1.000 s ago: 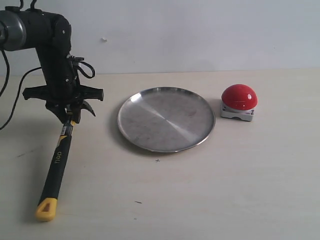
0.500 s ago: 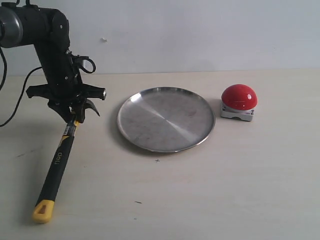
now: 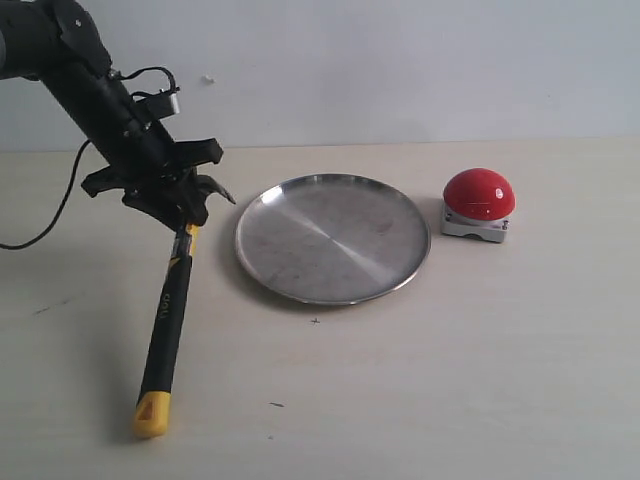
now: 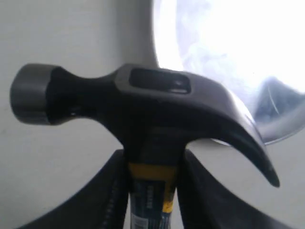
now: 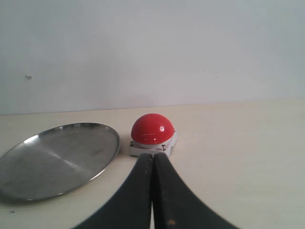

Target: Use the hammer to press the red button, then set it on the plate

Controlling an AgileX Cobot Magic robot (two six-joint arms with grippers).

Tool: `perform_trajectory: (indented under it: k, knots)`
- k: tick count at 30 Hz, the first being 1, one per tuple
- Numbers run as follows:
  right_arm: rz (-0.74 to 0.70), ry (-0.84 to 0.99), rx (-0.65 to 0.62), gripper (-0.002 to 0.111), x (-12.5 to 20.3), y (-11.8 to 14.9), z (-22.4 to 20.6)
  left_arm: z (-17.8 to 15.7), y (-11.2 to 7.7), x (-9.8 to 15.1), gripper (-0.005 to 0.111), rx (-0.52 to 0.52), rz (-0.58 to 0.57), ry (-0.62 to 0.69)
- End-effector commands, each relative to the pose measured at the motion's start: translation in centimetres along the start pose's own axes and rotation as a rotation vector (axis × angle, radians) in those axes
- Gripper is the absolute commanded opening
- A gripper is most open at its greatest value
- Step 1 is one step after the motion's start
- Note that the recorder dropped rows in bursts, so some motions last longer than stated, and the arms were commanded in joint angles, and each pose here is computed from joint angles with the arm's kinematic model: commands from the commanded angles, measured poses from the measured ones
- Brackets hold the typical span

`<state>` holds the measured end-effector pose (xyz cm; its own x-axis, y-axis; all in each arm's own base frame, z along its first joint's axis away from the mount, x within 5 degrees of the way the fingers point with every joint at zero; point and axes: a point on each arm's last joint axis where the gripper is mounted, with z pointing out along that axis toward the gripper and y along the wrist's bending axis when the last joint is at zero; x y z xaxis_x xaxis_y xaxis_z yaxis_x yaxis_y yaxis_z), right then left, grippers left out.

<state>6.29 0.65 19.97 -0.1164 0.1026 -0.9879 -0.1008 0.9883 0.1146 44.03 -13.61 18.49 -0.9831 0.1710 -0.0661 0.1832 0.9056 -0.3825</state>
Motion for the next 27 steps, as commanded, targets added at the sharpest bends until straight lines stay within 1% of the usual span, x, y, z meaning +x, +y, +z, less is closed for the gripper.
perform_trajectory:
  k: [1,4,9,11,13,16,17,21,25,27]
  knots:
    - [-0.005,-0.003,0.003,0.000,0.1,0.0,0.0,-1.4,-1.0,0.0,0.000,0.074,0.043,-0.037]
    - [-0.005,-0.003,0.003,0.000,0.1,0.0,0.0,-1.6,-1.2,0.1,0.000,0.093,0.048,-0.041]
    - [-0.005,-0.003,0.003,0.000,0.1,0.0,0.0,-1.6,-2.2,1.6,0.000,0.228,0.117,-0.030]
    - [-0.005,-0.003,0.003,0.000,0.1,0.0,0.0,-1.9,-2.2,2.3,0.000,0.276,0.122,-0.033]
    - [-0.005,-0.003,0.003,0.000,0.1,0.0,0.0,-2.2,-2.1,3.0,0.000,0.332,0.135,-0.069]
    - [-0.005,-0.003,0.003,0.000,0.1,0.0,0.0,-2.6,-2.1,4.2,0.000,0.440,0.151,-0.122]
    - [-0.005,-0.003,0.003,0.000,0.1,0.0,0.0,-2.8,-2.2,4.7,0.000,0.492,0.148,-0.149]
    - [-0.005,-0.003,0.003,0.000,0.1,0.0,0.0,-2.1,-2.0,6.3,0.000,0.642,0.135,-0.205]
    - [-0.005,-0.003,0.003,0.000,0.1,0.0,0.0,-1.3,-2.4,7.8,0.000,0.806,0.134,-0.269]
    - [-0.005,-0.003,0.003,0.000,0.1,0.0,0.0,-0.6,-2.2,8.3,0.000,0.849,0.121,-0.317]
